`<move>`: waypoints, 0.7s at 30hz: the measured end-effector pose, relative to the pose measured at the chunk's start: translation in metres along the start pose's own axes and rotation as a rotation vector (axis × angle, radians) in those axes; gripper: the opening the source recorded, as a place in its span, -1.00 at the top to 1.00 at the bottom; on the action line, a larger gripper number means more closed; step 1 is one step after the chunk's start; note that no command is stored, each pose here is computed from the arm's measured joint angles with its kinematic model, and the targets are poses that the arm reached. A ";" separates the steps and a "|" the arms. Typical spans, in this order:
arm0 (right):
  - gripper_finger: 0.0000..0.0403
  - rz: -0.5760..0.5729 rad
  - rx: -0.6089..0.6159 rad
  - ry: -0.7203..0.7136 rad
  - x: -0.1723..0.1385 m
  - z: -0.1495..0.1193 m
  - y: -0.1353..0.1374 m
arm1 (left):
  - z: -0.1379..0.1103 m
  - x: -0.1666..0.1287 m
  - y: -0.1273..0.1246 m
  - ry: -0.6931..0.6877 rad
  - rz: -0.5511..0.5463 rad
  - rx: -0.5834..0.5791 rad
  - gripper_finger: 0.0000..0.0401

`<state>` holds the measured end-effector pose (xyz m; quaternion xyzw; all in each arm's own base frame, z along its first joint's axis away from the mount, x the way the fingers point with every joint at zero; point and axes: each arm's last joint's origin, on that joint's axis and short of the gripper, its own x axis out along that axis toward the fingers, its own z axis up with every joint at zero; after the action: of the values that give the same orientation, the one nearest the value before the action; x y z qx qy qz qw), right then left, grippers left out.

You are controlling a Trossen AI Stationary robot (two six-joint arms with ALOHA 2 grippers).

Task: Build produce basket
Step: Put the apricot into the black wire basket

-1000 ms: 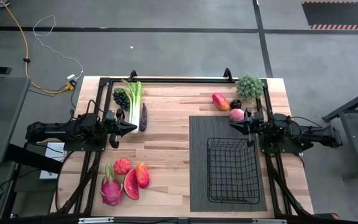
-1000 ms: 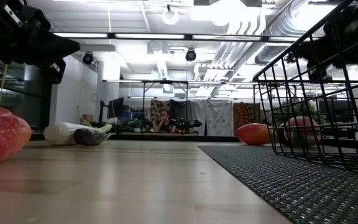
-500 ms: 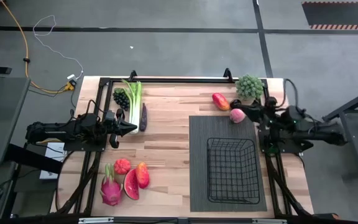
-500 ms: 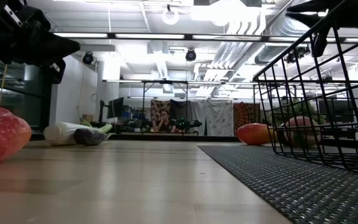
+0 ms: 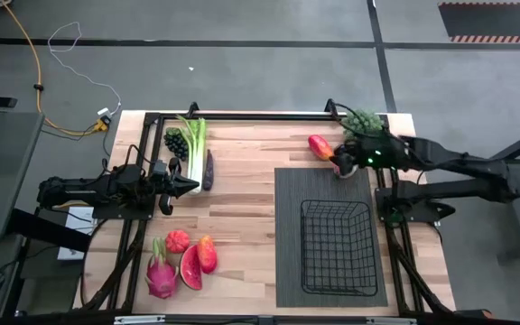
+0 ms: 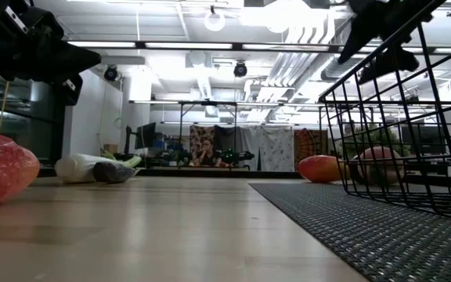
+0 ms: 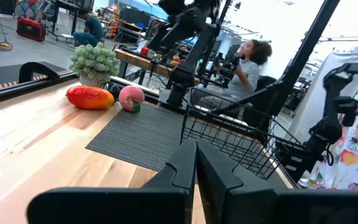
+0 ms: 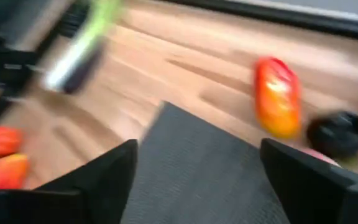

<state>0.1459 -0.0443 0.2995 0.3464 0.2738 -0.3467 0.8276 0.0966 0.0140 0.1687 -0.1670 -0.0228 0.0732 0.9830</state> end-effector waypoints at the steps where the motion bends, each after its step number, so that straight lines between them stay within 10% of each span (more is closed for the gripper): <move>1: -0.73 -0.048 0.020 0.036 0.003 0.003 0.000 | 0.000 0.000 0.000 0.000 0.000 0.000 0.98; 9: -0.83 -0.465 0.179 0.314 0.036 0.011 -0.010 | 0.000 0.000 0.000 0.000 0.000 0.000 0.98; 21: -0.83 -0.599 0.290 0.414 0.101 -0.017 -0.038 | 0.000 0.000 0.000 0.000 0.000 0.000 0.98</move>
<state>0.1750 -0.0896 0.2048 0.4270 0.4721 -0.5310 0.5593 0.0966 0.0140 0.1687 -0.1670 -0.0228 0.0732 0.9830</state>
